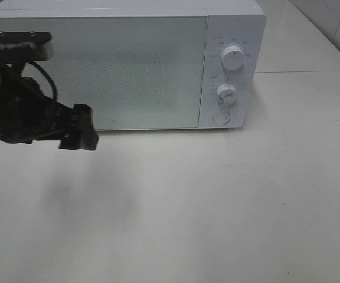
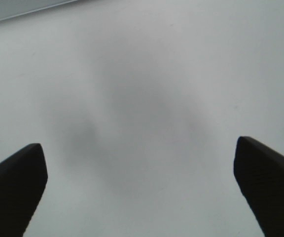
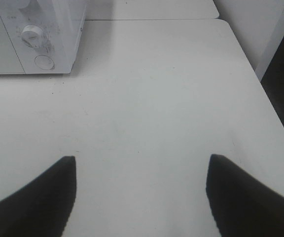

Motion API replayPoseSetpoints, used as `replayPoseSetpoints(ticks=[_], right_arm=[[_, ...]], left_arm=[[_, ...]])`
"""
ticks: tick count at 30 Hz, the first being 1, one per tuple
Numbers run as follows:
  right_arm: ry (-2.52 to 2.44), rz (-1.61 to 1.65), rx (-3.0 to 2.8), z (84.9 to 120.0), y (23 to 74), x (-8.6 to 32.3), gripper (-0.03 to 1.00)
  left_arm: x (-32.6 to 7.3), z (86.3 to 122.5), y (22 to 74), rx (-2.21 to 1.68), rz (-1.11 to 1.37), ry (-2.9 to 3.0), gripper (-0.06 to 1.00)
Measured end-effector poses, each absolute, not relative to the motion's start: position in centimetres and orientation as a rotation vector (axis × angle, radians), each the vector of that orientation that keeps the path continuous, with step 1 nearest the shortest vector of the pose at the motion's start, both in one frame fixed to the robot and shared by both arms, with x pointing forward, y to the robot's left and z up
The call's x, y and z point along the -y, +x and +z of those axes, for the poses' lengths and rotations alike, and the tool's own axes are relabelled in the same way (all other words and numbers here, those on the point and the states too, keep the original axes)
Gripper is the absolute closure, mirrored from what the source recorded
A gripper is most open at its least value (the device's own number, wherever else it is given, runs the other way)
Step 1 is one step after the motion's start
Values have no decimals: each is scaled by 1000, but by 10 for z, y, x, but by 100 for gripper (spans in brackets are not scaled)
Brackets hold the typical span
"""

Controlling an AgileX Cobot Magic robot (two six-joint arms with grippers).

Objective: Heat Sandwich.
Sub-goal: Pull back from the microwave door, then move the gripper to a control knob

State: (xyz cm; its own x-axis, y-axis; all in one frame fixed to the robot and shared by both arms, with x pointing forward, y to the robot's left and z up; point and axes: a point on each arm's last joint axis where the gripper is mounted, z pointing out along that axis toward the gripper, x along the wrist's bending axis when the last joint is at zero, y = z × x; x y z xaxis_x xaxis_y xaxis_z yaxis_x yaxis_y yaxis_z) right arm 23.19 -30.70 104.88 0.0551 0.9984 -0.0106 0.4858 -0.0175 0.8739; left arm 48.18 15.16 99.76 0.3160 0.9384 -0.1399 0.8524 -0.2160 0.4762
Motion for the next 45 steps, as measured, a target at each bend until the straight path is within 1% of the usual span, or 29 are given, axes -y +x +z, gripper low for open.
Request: replayPoseSetpoints(ticks=[2, 4, 5, 7, 9, 10, 12, 16, 19, 23, 25, 29, 32, 36, 41, 44, 45], right_arm=[[1601, 885, -1524, 1049, 232, 307, 25], [1601, 885, -1524, 1049, 232, 307, 25], [1601, 885, -1524, 1049, 232, 307, 25], [1601, 885, -1524, 1049, 232, 307, 25], [1601, 885, -1524, 1049, 232, 307, 25], [1601, 885, -1524, 1049, 232, 307, 25], [1601, 885, -1524, 1049, 232, 307, 25], [1601, 885, -1524, 1049, 232, 307, 25], [1601, 885, -1524, 1049, 232, 307, 25], [1601, 885, -1524, 1049, 232, 307, 25], [1601, 885, -1524, 1049, 232, 307, 25], [1601, 885, -1524, 1049, 232, 307, 25], [1601, 885, -1524, 1049, 232, 307, 25], [1601, 885, -1524, 1049, 232, 307, 25], [1601, 885, -1524, 1049, 232, 307, 25], [1601, 885, -1524, 1049, 232, 307, 25], [1601, 885, -1524, 1049, 232, 307, 25]], left_arm=[[-173, 1009, 479, -1667, 248, 2101, -3], [-187, 1016, 476, -1718, 251, 2087, -3], [-187, 1016, 476, -1718, 251, 2087, -3], [-210, 1028, 472, -1800, 262, 2054, -3], [-223, 1035, 466, -1842, 267, 2044, -3], [-223, 1035, 466, -1842, 267, 2044, -3], [-240, 1041, 458, -1899, 290, 2073, -3], [-255, 1043, 446, -1982, 291, 2173, -3], [-259, 1042, 441, -2018, 282, 2222, -3], [-263, 1032, 431, -2040, 243, 2308, -3], [-266, 1017, 419, -2064, 191, 2359, -3], [-270, 1001, 403, -2090, 138, 2403, -3], [-271, 997, 396, -2091, 121, 2404, -3], [-275, 993, 371, -2065, 120, 2369, -3], [-275, 1001, 360, -1973, 173, 2318, -3], [-276, 1019, 342, -1815, 278, 2227, -3], [-278, 1028, 332, -1742, 353, 2188, -3]])
